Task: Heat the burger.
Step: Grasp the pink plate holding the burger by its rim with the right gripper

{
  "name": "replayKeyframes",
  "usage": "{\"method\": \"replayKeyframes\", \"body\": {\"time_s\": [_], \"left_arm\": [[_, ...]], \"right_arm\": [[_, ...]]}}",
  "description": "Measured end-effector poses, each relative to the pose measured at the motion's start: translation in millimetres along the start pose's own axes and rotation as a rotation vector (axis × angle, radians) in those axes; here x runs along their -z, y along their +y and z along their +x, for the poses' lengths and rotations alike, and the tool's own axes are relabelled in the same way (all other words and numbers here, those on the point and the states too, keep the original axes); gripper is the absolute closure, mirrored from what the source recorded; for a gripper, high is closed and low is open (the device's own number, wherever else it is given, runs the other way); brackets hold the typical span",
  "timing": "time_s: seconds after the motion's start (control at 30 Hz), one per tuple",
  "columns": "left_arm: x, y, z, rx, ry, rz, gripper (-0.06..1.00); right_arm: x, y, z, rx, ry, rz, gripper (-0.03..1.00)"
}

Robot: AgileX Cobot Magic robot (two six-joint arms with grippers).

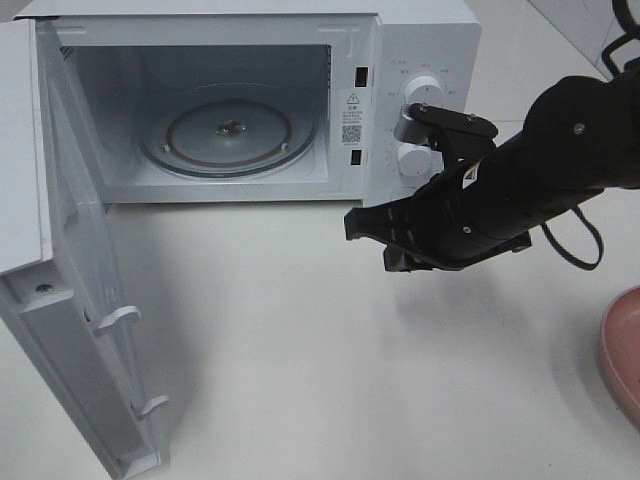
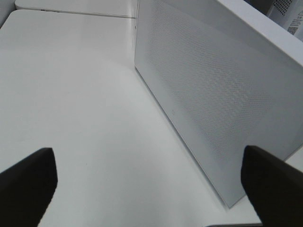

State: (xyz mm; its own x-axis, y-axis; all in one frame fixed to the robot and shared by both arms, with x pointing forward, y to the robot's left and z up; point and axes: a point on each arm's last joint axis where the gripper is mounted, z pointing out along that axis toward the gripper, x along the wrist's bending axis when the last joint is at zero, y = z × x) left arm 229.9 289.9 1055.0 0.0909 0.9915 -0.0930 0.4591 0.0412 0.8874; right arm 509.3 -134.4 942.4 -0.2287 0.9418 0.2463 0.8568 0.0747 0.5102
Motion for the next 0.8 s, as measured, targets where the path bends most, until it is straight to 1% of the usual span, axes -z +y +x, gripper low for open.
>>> {"method": "replayKeyframes", "body": {"time_s": [0.03, 0.07, 0.1, 0.13, 0.2, 0.23, 0.27, 0.3, 0.33, 0.37, 0.4, 0.47, 0.5, 0.53, 0.57, 0.6, 0.63, 0.73, 0.8], "left_arm": [[0.0, 0.0, 0.0, 0.0, 0.0, 0.0, -0.03], [0.0, 0.0, 0.0, 0.0, 0.0, 0.0, -0.03], [0.0, 0.0, 0.0, 0.0, 0.0, 0.0, -0.03], [0.0, 0.0, 0.0, 0.0, 0.0, 0.0, -0.03], [0.0, 0.0, 0.0, 0.0, 0.0, 0.0, -0.03], [0.0, 0.0, 0.0, 0.0, 0.0, 0.0, -0.03], [0.0, 0.0, 0.0, 0.0, 0.0, 0.0, -0.03], [0.0, 0.0, 0.0, 0.0, 0.0, 0.0, -0.03], [0.0, 0.0, 0.0, 0.0, 0.0, 0.0, -0.03], [0.0, 0.0, 0.0, 0.0, 0.0, 0.0, -0.03], [0.0, 0.0, 0.0, 0.0, 0.0, 0.0, -0.03], [0.0, 0.0, 0.0, 0.0, 0.0, 0.0, -0.03], [0.0, 0.0, 0.0, 0.0, 0.0, 0.0, -0.03], [0.0, 0.0, 0.0, 0.0, 0.0, 0.0, -0.03], [0.0, 0.0, 0.0, 0.0, 0.0, 0.0, -0.03], [0.0, 0.0, 0.0, 0.0, 0.0, 0.0, -0.03], [0.0, 0.0, 0.0, 0.0, 0.0, 0.0, -0.03], [0.0, 0.0, 0.0, 0.0, 0.0, 0.0, -0.03], [0.0, 0.0, 0.0, 0.0, 0.0, 0.0, -0.03]], "right_arm": [[0.0, 0.0, 0.0, 0.0, 0.0, 0.0, 0.87], [7.8, -2.0, -0.9, 0.068, -0.018, 0.033, 0.85], [11.9, -2.9, -1.7, 0.103, -0.029, 0.049, 0.83], [11.9, -2.9, -1.7, 0.103, -0.029, 0.049, 0.83], [24.8, -4.6, -6.2, 0.188, -0.083, 0.086, 0.75], [24.8, -4.6, -6.2, 0.188, -0.083, 0.086, 0.75], [27.8, -4.0, -8.4, 0.192, -0.096, 0.087, 0.71], [27.8, -4.0, -8.4, 0.192, -0.096, 0.087, 0.71], [33.7, -2.3, -12.9, 0.186, -0.118, 0.087, 0.62], [40.8, -0.4, -18.0, 0.188, -0.138, 0.085, 0.57], [40.8, -0.4, -18.0, 0.188, -0.138, 0.085, 0.57], [52.0, 1.3, -24.2, 0.192, -0.168, 0.086, 0.32], [52.0, 1.3, -24.2, 0.192, -0.168, 0.086, 0.32], [55.8, 1.3, -26.4, 0.193, -0.18, 0.091, 0.26], [55.8, 1.3, -26.4, 0.193, -0.18, 0.091, 0.26], [62.6, 0.2, -30.1, 0.199, -0.204, 0.11, 0.17], [69.7, -1.6, -32.8, 0.203, -0.226, 0.132, 0.11], [73.4, -2.9, -34.3, 0.204, -0.238, 0.147, 0.09], [84.7, -8.4, -39.1, 0.203, -0.28, 0.208, 0.08]]}}
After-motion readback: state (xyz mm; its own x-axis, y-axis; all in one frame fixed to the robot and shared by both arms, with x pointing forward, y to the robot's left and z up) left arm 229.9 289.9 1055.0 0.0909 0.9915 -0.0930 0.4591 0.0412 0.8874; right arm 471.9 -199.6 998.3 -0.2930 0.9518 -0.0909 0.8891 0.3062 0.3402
